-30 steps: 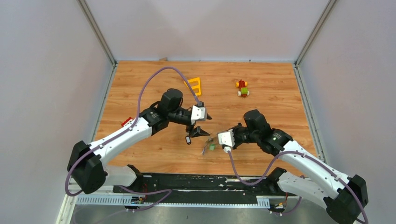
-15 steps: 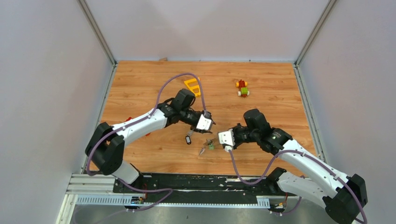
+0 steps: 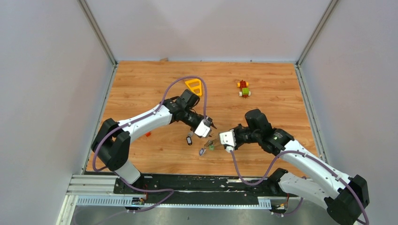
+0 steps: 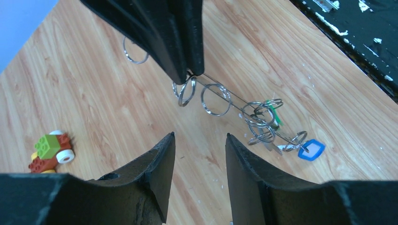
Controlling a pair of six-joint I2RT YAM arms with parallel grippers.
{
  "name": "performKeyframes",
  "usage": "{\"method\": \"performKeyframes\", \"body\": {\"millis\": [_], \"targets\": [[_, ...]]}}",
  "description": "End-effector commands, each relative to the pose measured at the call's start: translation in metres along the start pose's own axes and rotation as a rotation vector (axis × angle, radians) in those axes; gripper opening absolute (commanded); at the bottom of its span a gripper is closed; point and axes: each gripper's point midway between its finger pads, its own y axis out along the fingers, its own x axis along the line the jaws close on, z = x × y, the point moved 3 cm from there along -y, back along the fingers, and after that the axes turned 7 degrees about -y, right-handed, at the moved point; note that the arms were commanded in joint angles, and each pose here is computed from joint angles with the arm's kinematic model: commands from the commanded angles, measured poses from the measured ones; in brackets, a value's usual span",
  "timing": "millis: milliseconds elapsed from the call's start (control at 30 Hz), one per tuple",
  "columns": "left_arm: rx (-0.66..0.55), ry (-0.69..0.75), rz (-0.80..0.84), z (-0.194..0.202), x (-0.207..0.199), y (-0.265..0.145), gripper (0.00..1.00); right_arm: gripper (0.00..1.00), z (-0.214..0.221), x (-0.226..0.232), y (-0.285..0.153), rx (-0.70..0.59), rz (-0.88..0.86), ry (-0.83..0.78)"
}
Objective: Put the keys on the keyring
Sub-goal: Adjust the keyring.
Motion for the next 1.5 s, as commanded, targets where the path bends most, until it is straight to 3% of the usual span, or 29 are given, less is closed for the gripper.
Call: {"method": "performKeyframes", "body": {"millis": [0,467,867,1200,1467], "targets": [[-0.033,0.089,0.038,-0.013,-0.009,0.001,0.51,0.00,-0.016,-0.018,-0.005,-0.053,0.046,-0.027],[-0.004,0.149,0.047,-0.024,-0.019,0.006,0.42,0.00,-0.015,-0.018,-0.005,-0.051,0.048,-0.018],[0.001,0.098,-0.057,-0.028,-0.004,0.003,0.30,0.00,-0.015,-0.017,-0.005,-0.050,0.049,-0.010],[-0.009,0.131,0.008,-0.028,-0.014,0.005,0.38,0.00,-0.013,-0.017,-0.005,-0.044,0.049,-0.008],[-0.030,0.117,-0.001,-0.030,-0.014,0.008,0.38,0.00,-0.012,-0.017,-0.005,-0.042,0.052,-0.006]]}}
